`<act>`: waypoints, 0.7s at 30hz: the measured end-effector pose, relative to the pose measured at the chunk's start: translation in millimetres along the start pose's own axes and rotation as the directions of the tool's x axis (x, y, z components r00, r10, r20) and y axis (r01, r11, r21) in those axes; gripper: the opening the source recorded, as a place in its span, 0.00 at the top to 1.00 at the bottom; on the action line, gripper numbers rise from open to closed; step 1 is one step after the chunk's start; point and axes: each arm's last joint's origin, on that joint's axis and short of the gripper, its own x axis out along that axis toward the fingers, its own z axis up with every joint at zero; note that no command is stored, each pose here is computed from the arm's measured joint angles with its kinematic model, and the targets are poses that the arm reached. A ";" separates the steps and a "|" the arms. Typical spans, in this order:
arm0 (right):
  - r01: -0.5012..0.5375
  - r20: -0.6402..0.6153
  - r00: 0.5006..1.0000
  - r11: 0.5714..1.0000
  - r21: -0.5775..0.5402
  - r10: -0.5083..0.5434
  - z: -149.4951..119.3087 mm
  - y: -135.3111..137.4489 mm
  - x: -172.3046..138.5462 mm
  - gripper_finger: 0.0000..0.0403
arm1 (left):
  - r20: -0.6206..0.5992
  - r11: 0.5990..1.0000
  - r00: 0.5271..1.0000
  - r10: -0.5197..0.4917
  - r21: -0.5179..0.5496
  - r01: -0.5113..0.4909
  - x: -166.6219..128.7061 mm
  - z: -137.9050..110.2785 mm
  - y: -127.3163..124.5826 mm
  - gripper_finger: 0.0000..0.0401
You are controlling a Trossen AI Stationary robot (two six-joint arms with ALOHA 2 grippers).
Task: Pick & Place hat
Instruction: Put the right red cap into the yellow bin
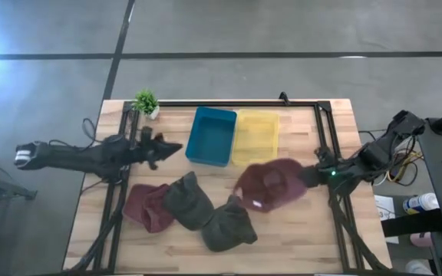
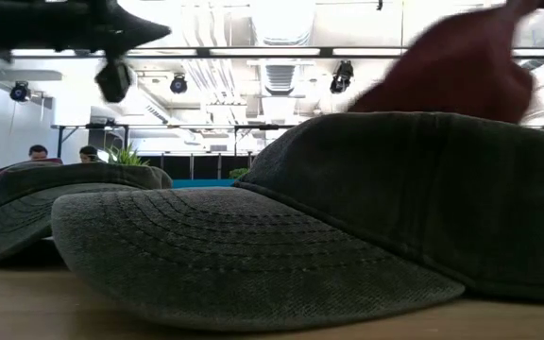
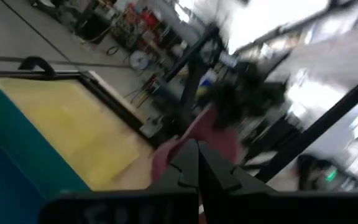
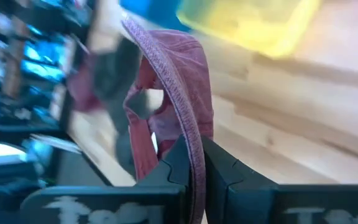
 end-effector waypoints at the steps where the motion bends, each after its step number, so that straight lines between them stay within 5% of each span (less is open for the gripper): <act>1: -0.020 0.023 1.000 1.000 0.001 0.020 2.9 1.8 -3.8 0.97 | -0.013 0.999 1.000 -0.007 0.033 0.007 6.8 3.3 -4.1 1.00; 7: -0.142 0.153 0.978 0.989 -0.036 0.145 21.9 14.9 -30.5 0.97 | -0.139 0.979 0.983 -0.120 0.147 0.141 47.5 18.0 -28.2 1.00; 13: -0.201 0.222 0.951 0.976 -0.082 0.215 34.7 26.5 -50.6 0.97 | -0.299 0.961 0.954 0.009 0.266 0.074 87.6 10.0 -31.3 1.00; 21: -0.199 0.246 0.946 0.977 -0.069 0.210 33.5 29.5 -48.2 0.97 | -0.365 0.928 0.931 0.020 0.354 0.118 132.0 0.8 -34.8 1.00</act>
